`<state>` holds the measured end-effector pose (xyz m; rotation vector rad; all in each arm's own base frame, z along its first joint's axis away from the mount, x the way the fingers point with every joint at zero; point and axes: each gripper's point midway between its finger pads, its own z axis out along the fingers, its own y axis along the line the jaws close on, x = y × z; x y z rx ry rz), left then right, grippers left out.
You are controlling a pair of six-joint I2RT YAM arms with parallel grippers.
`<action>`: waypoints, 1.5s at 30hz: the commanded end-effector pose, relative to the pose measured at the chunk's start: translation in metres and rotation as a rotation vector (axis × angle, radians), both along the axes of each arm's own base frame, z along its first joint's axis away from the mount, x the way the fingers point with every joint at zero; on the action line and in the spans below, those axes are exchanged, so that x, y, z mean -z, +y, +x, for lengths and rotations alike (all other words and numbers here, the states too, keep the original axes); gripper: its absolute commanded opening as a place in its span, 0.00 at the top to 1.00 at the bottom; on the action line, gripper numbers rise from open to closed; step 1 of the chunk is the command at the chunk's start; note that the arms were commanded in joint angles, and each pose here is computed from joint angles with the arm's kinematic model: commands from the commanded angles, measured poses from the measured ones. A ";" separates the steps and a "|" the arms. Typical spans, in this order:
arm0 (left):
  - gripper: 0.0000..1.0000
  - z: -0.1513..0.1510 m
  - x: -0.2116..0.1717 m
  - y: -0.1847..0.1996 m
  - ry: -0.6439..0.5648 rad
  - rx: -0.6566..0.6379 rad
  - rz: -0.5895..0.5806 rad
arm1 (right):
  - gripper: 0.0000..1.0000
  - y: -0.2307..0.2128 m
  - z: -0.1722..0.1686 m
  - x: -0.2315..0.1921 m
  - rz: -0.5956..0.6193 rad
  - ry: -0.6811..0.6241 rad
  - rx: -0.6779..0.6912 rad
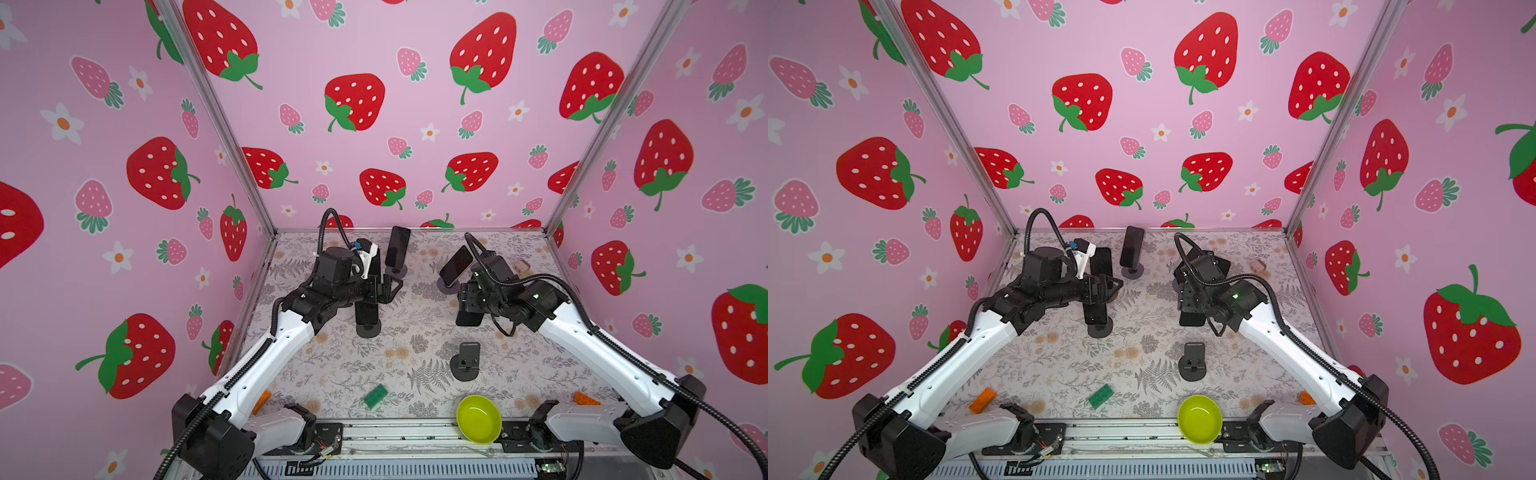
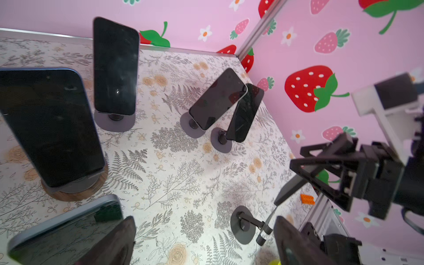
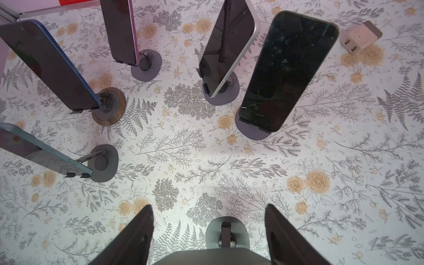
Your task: Remove the phone from the phone stand
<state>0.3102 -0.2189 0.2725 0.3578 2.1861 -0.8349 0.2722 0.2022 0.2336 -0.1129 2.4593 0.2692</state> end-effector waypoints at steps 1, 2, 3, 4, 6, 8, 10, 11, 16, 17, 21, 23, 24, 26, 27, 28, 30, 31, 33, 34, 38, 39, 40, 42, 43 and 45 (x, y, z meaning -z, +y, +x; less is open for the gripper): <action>0.05 -0.009 -0.001 0.009 -0.021 0.003 0.054 | 0.28 0.016 0.012 -0.013 0.047 -0.037 -0.052; 0.05 -0.010 0.000 0.012 -0.026 -0.010 0.061 | 0.28 0.019 0.014 -0.011 0.044 -0.028 -0.063; 0.05 -0.011 0.001 0.016 -0.034 -0.026 0.070 | 0.28 0.025 0.015 -0.008 0.045 -0.018 -0.084; 0.05 -0.011 0.002 0.020 -0.042 -0.040 0.082 | 0.28 0.030 0.015 -0.006 0.048 -0.006 -0.103; 0.04 -0.011 -0.001 0.032 -0.070 -0.087 0.119 | 0.28 0.040 0.018 -0.001 0.055 0.008 -0.140; 0.04 -0.008 -0.003 0.048 -0.094 -0.157 0.179 | 0.28 0.049 0.020 0.007 0.061 0.028 -0.170; 0.03 -0.003 -0.003 0.067 -0.110 -0.242 0.238 | 0.28 0.058 0.022 0.014 0.070 0.049 -0.193; 0.02 -0.001 -0.004 0.077 -0.107 -0.287 0.260 | 0.28 0.064 0.022 0.018 0.075 0.064 -0.206; 0.02 0.008 -0.001 0.121 -0.042 -0.472 0.265 | 0.29 0.086 0.025 0.040 0.084 0.106 -0.240; 0.01 0.010 0.001 0.128 -0.030 -0.500 0.248 | 0.29 0.088 0.025 0.044 0.081 0.115 -0.243; 0.01 0.015 0.003 0.138 -0.017 -0.541 0.200 | 0.29 0.099 0.021 0.067 0.067 0.173 -0.261; 0.01 0.016 0.003 0.137 -0.023 -0.539 0.194 | 0.29 0.108 0.015 0.078 0.061 0.208 -0.292; 0.01 0.016 0.005 0.138 -0.022 -0.542 0.195 | 0.29 0.114 0.010 0.083 0.062 0.225 -0.317; 0.01 0.016 0.009 0.140 -0.013 -0.555 0.195 | 0.28 0.127 0.000 0.091 0.055 0.257 -0.362; 0.01 0.016 0.011 0.141 -0.008 -0.560 0.195 | 0.28 0.132 -0.004 0.096 0.050 0.267 -0.376; 0.01 0.016 0.012 0.142 -0.007 -0.562 0.194 | 0.28 0.136 -0.008 0.102 0.045 0.279 -0.386; 0.01 0.015 0.013 0.145 -0.006 -0.570 0.197 | 0.28 0.144 -0.014 0.112 0.045 0.299 -0.401; 0.01 0.015 0.013 0.146 -0.009 -0.576 0.195 | 0.28 0.148 -0.017 0.119 0.037 0.312 -0.408; 0.01 0.015 0.010 0.149 -0.014 -0.590 0.184 | 0.28 0.152 -0.023 0.129 0.010 0.328 -0.422; 0.01 0.015 0.007 0.149 -0.021 -0.589 0.179 | 0.28 0.152 -0.025 0.134 -0.006 0.337 -0.426; 0.01 0.011 0.000 0.152 -0.050 -0.598 0.174 | 0.28 0.153 -0.033 0.153 -0.054 0.351 -0.432; 0.01 0.010 0.000 0.154 -0.056 -0.609 0.174 | 0.28 0.153 -0.034 0.156 -0.066 0.354 -0.432; 0.01 0.010 -0.001 0.156 -0.063 -0.619 0.167 | 0.28 0.152 -0.036 0.161 -0.079 0.360 -0.426; 0.01 0.009 -0.004 0.156 -0.071 -0.622 0.157 | 0.28 0.149 -0.038 0.168 -0.099 0.365 -0.413; 0.01 0.008 -0.006 0.155 -0.075 -0.616 0.154 | 0.28 0.148 -0.038 0.173 -0.108 0.364 -0.404; 0.01 0.007 -0.007 0.156 -0.078 -0.616 0.154 | 0.28 0.146 -0.040 0.182 -0.115 0.370 -0.395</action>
